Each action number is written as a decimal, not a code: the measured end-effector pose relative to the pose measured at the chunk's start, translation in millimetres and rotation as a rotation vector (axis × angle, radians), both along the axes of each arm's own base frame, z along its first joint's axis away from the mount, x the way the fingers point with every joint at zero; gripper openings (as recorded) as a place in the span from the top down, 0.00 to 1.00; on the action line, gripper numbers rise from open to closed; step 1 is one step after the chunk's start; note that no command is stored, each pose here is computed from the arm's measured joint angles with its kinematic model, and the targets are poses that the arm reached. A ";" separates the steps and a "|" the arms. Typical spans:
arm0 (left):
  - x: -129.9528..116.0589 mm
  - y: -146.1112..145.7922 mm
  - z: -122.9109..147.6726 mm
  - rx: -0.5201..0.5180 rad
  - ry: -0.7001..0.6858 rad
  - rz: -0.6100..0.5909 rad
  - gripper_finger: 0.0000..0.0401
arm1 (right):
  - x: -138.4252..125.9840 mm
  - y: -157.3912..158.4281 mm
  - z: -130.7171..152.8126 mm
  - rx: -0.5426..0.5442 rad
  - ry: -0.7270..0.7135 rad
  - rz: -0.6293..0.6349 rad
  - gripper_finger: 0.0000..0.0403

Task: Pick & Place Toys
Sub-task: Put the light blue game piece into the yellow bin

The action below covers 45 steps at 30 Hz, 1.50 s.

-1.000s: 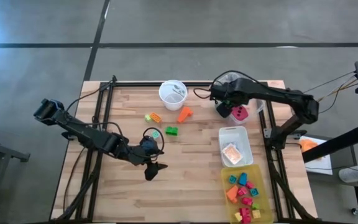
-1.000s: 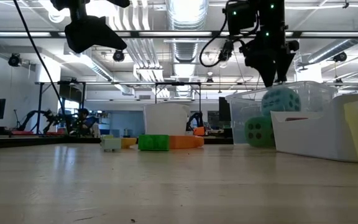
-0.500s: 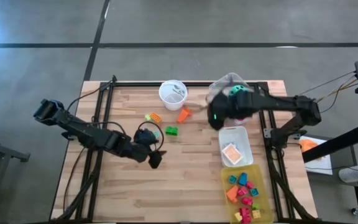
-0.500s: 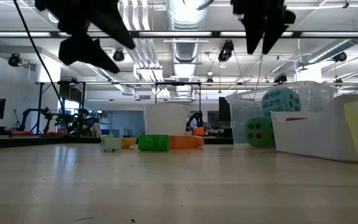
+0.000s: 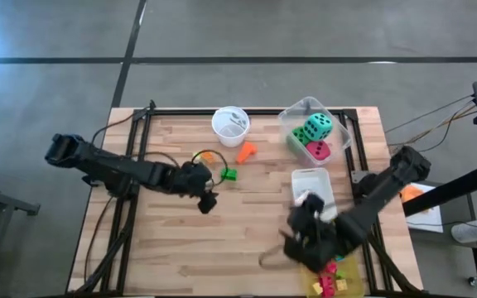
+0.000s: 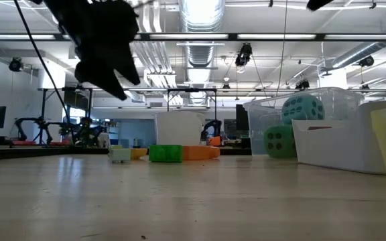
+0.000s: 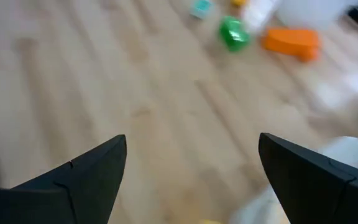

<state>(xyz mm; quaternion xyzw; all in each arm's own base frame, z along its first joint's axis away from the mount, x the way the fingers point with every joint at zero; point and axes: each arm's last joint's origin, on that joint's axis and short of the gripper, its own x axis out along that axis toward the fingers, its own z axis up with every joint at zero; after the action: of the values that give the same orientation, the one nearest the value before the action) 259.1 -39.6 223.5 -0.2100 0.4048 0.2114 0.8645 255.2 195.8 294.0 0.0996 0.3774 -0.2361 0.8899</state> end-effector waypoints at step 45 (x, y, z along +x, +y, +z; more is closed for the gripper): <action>26.9 56.5 -94.7 0.092 0.489 -0.197 0.18 | 14.4 47.8 -50.2 -0.108 0.015 0.150 0.12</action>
<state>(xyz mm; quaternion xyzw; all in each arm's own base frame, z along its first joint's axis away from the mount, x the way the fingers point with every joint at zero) 286.0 16.9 128.7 -0.0729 0.6101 0.1888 0.7660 269.6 243.6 243.8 0.0212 0.3773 -0.1894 0.9063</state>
